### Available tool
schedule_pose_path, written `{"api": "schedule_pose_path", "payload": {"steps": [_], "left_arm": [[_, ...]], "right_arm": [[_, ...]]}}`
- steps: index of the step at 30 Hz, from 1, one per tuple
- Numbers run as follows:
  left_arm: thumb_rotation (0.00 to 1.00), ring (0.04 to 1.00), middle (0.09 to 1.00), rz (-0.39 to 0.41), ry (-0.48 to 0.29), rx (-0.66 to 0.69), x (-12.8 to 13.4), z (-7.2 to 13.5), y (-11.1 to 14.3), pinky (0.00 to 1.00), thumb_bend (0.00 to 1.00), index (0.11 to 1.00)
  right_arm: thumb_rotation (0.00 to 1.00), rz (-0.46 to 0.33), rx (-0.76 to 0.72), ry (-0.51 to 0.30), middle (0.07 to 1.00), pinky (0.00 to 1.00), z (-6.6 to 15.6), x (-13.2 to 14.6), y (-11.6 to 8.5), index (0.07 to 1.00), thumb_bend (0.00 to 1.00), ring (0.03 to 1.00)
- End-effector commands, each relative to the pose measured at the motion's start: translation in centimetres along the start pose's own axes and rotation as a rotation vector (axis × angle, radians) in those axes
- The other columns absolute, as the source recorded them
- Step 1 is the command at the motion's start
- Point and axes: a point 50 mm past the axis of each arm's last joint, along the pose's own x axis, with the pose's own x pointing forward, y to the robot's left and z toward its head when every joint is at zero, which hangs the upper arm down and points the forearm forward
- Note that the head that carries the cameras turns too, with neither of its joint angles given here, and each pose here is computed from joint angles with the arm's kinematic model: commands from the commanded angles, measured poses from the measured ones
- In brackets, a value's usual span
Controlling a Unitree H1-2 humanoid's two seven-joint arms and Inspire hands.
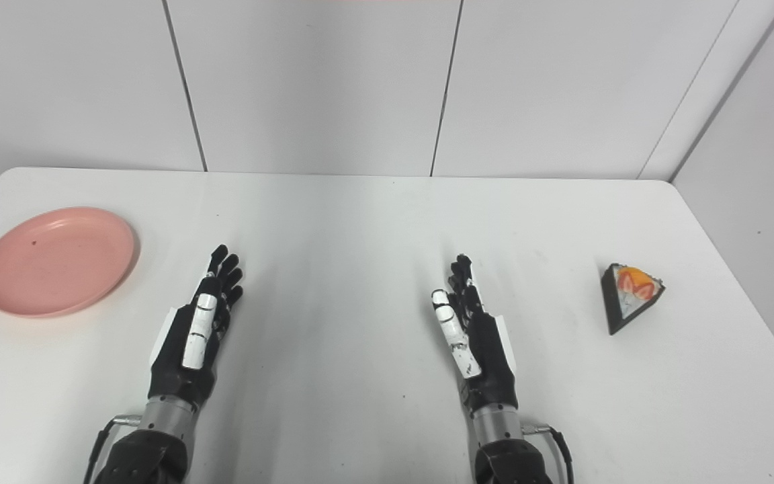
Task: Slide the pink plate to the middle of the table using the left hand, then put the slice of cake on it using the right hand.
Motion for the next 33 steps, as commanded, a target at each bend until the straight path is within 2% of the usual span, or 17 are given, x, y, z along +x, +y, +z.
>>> {"api": "schedule_pose_path", "payload": {"steps": [1,10,16,27,33], "left_arm": [[0.95,1.0,1.0,0.027,0.022,0.012,-0.3,-0.46,0.54,1.0,0.65,1.0],[0.95,1.0,1.0,0.026,0.021,0.008,-0.04,-0.29,1.06,1.0,0.66,1.0],[0.95,1.0,1.0,0.017,0.032,0.01,-0.28,-0.33,1.0,1.0,0.67,1.0],[0.96,1.0,1.0,0.017,0.034,0.008,-0.23,-0.13,0.64,1.0,0.65,1.0],[0.96,1.0,1.0,0.008,0.035,0.008,-0.15,-0.21,0.76,1.0,0.66,1.0]], "right_arm": [[0.78,0.004,-0.001,-0.087,0.987,1.0,1.5,0.6,0.13,1.0,0.61,1.0],[0.76,0.001,0.007,-0.074,0.985,1.0,1.68,0.59,0.26,0.997,0.62,1.0],[0.77,-0.001,-0.006,-0.086,0.989,1.0,1.66,0.63,0.34,1.0,0.58,0.998],[0.77,-0.001,-0.001,-0.085,0.988,1.0,1.67,0.7,0.27,0.999,0.61,1.0],[0.77,-0.002,-0.005,-0.086,0.992,1.0,1.69,0.68,0.27,1.0,0.59,1.0]]}}
